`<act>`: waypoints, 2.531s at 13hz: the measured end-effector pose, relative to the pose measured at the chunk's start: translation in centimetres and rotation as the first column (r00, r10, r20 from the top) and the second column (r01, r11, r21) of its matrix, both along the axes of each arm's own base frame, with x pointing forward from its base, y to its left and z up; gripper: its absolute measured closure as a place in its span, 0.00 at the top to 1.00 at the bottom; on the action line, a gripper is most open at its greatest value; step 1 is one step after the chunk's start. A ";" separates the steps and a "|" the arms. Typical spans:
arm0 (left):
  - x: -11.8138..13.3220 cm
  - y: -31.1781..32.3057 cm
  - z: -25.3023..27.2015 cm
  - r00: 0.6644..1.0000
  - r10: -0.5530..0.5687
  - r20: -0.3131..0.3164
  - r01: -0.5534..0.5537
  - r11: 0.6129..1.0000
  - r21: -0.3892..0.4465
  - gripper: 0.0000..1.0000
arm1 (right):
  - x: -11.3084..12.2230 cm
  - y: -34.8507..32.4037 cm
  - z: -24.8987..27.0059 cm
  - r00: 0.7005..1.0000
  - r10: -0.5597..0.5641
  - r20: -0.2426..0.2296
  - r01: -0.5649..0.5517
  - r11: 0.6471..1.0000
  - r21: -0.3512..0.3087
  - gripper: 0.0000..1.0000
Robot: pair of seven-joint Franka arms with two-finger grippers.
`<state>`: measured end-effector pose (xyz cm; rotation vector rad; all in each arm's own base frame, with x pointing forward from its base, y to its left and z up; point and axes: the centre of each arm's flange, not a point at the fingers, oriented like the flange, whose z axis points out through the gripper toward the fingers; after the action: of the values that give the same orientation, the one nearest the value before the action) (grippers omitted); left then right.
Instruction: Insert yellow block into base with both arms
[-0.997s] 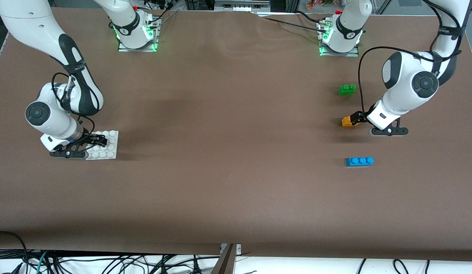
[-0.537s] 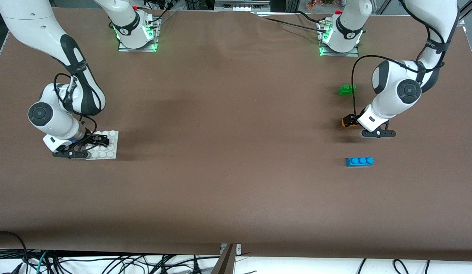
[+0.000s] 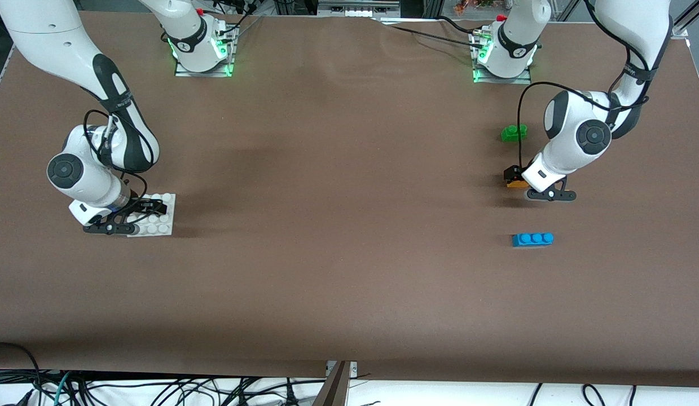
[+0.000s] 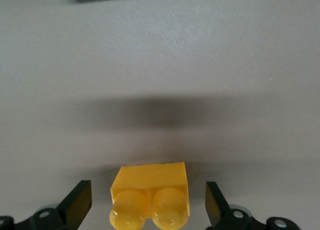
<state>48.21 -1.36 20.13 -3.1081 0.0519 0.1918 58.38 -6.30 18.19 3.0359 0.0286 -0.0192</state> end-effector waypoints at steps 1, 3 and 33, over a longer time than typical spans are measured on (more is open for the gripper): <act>-0.1 -0.1 -0.1 1.000 -0.002 -0.002 0.002 1.000 0.000 1.00 | -0.1 0.0 -0.1 1.000 0.009 -0.001 -0.009 1.000 0.000 1.00; -0.2 -0.1 -0.2 1.000 -0.002 -0.004 0.002 1.000 0.000 1.00 | -0.1 -0.1 -0.1 1.000 0.015 0.000 -0.015 1.000 0.000 1.00; 5.5 -0.5 15.2 0.999 0.007 -0.047 -0.006 0.999 0.034 0.68 | -0.7 10.9 -1.9 1.000 0.013 -0.015 -0.012 0.998 0.068 1.00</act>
<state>53.68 -1.82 35.30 -3.0704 0.0395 0.2635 57.70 4.59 16.31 3.1033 0.0510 -0.0418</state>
